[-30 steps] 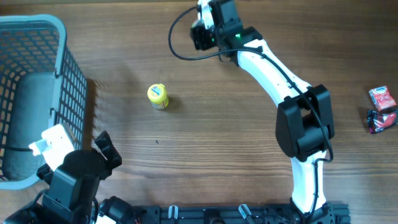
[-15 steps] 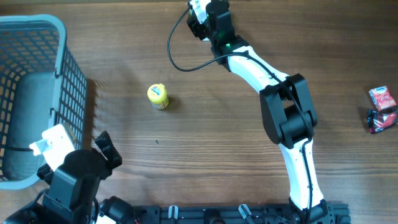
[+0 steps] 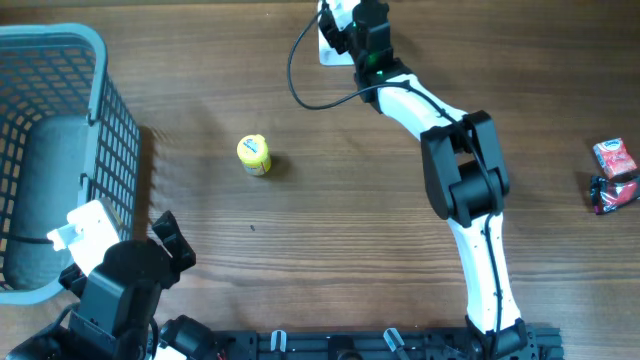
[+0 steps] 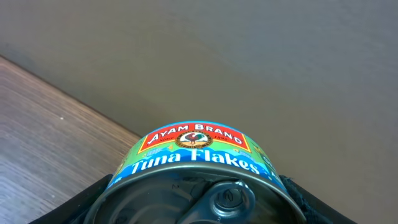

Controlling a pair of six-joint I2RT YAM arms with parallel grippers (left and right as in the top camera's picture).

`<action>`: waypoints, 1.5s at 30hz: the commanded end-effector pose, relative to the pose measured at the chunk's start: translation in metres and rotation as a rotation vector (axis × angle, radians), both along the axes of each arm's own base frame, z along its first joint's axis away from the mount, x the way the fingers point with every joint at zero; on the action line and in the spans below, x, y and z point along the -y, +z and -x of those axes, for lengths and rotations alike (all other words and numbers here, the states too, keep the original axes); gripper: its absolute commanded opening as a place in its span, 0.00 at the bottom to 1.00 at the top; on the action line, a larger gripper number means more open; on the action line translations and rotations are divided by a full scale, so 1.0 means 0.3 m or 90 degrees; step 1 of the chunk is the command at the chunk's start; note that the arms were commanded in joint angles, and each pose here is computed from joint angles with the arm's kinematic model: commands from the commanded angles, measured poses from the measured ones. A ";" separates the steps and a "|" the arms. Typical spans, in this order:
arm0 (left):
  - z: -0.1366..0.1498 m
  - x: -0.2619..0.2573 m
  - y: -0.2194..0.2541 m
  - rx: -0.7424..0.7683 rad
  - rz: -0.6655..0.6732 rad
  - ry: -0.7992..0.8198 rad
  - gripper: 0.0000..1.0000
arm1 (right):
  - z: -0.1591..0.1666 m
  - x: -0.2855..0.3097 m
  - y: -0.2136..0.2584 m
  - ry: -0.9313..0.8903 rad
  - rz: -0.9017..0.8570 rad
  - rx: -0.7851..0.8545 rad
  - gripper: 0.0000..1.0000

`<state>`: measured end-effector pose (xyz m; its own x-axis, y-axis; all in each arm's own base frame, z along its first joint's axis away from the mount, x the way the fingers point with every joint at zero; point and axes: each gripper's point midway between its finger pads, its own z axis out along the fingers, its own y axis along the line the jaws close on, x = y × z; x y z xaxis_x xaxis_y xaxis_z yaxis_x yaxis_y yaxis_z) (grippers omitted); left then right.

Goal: Scan the item barcode
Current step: 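Raise the tuna can label to the white scanner, then carry the tuna can right and set it on the table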

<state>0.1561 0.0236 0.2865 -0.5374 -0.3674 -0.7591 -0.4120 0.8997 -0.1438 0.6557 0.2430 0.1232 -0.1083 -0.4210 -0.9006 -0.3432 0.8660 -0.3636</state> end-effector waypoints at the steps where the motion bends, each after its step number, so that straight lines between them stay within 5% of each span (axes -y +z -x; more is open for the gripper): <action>1: -0.002 -0.012 -0.002 0.005 -0.007 0.016 1.00 | 0.008 -0.050 0.017 0.031 -0.011 0.014 0.62; 16: -0.003 -0.016 0.000 0.007 -0.010 0.019 1.00 | -0.003 -0.014 -0.043 -0.013 -0.012 -0.004 0.59; 29: -0.002 -0.012 -0.002 0.005 -0.006 0.017 1.00 | 0.097 0.174 0.555 -0.155 0.001 0.085 0.59; 32: -0.002 -0.003 -0.006 0.002 0.004 0.012 1.00 | 0.171 0.371 0.546 -0.307 0.084 0.008 0.59; 36: -0.003 0.002 -0.006 0.002 0.009 0.009 1.00 | 0.306 0.636 0.303 -0.426 0.164 -0.218 0.61; 40: -0.004 0.010 -0.009 0.000 0.016 0.003 1.00 | 0.462 0.859 0.104 -0.487 0.075 -0.441 0.60; 45: -0.003 0.018 -0.013 -0.004 0.022 -0.003 1.00 | 0.600 1.120 0.001 -0.591 -0.120 -0.583 0.58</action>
